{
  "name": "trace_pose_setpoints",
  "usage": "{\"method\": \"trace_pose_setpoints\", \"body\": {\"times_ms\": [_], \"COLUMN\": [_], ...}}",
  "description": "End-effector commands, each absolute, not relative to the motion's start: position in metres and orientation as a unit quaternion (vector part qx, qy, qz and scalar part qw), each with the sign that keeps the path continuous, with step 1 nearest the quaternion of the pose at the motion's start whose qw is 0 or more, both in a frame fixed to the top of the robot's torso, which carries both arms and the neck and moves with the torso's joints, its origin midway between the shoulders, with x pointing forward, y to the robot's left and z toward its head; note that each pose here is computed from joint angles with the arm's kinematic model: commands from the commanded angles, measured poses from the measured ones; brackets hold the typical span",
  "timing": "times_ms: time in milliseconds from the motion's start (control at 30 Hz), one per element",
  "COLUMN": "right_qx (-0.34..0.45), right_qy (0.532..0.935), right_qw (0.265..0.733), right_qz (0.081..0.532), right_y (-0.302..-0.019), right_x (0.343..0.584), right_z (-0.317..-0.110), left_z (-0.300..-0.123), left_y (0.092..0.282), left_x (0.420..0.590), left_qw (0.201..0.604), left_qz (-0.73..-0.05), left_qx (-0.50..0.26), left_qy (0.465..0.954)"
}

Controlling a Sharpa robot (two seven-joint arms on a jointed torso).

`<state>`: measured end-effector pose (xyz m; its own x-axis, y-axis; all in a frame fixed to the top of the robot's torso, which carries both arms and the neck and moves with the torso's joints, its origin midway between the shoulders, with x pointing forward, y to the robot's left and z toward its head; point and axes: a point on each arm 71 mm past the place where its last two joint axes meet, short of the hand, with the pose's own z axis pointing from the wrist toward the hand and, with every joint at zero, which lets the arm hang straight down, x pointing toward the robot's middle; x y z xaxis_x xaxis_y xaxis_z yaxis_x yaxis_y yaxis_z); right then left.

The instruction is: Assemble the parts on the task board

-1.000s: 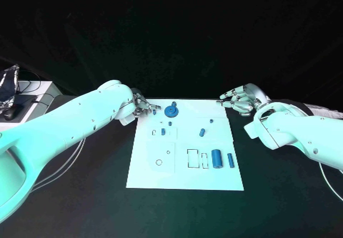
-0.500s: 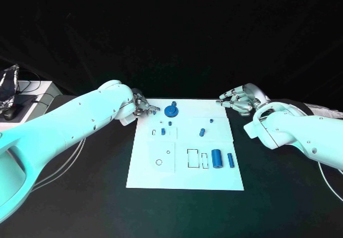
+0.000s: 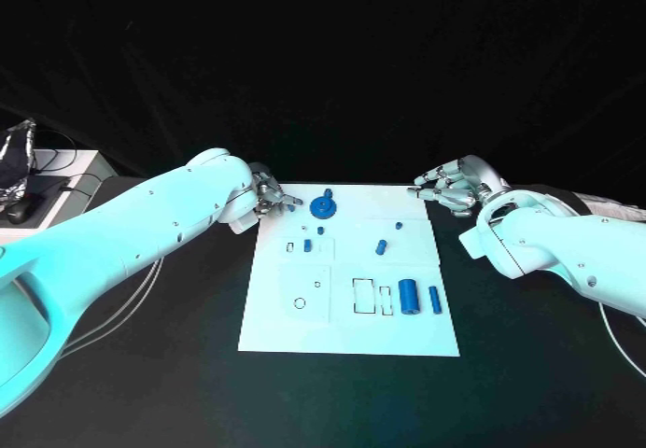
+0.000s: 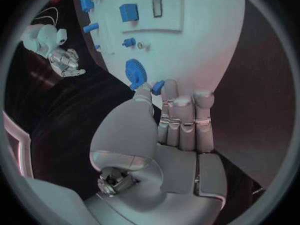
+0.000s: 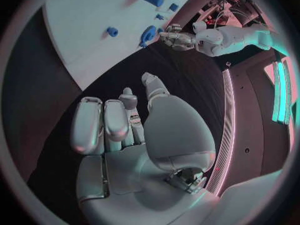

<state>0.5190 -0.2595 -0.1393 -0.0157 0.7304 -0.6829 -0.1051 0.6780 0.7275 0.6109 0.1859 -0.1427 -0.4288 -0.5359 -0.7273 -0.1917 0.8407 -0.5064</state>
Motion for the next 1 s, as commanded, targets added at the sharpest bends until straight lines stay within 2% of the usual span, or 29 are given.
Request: {"method": "trace_pose_setpoints", "body": {"times_ms": [33,633,1000], "right_qx": [0.238,0.241,0.244], "right_qy": [0.642,0.641,0.64], "right_qw": [0.656,0.657,0.658], "right_qz": [0.316,0.314,0.312], "right_y": [-0.258,-0.26,-0.264], "right_x": [0.519,0.52,0.521], "right_z": [-0.139,-0.14,-0.14], "left_z": [-0.139,-0.137,-0.134], "left_y": [0.181,0.18,0.187], "left_x": [0.611,0.603,0.588], "left_qw": [0.492,0.479,0.45], "left_qz": [-0.199,-0.22,-0.231], "left_qx": [-0.225,-0.244,-0.259], "left_qy": [0.817,0.814,0.823]}}
